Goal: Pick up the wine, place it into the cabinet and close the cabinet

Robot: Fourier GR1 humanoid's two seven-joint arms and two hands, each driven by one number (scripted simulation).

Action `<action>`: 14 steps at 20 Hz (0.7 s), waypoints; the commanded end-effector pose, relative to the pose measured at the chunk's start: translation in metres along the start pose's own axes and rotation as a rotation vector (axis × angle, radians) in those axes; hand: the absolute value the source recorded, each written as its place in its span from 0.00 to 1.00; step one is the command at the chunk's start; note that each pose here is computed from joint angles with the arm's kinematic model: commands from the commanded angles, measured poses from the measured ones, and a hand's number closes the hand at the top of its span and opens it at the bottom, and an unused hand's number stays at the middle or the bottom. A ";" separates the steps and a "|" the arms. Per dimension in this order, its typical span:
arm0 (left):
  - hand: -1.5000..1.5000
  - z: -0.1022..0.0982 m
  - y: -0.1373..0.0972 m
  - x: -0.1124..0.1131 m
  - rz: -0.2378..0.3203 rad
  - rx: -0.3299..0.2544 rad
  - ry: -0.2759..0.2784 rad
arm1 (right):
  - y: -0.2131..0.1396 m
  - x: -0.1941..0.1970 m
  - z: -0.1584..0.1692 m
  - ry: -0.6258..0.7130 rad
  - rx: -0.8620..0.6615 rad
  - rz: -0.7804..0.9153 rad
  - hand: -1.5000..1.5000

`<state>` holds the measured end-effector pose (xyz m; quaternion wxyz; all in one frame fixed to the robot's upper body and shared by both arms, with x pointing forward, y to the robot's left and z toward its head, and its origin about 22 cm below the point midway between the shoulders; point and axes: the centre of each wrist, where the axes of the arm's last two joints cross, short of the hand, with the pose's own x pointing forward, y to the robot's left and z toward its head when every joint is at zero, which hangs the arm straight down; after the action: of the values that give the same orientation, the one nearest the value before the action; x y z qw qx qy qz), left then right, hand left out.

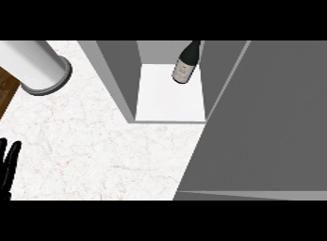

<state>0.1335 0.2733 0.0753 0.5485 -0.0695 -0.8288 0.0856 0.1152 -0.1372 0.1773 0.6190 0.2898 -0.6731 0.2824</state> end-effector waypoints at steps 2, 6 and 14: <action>0.00 -0.011 0.023 0.010 -0.019 -0.009 -0.005 | 0.032 0.025 0.012 -0.085 0.086 0.012 1.00; 0.00 -0.010 0.043 0.021 -0.027 -0.036 0.004 | 0.042 0.014 -0.002 -0.081 0.059 -0.026 1.00; 0.00 -0.022 0.041 0.028 -0.023 -0.024 0.006 | 0.054 0.014 -0.018 -0.141 0.015 0.032 1.00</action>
<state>0.1425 0.3191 0.0890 0.5526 -0.0695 -0.8276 0.0704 0.1094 -0.1167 0.1802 0.6166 0.2520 -0.7059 0.2408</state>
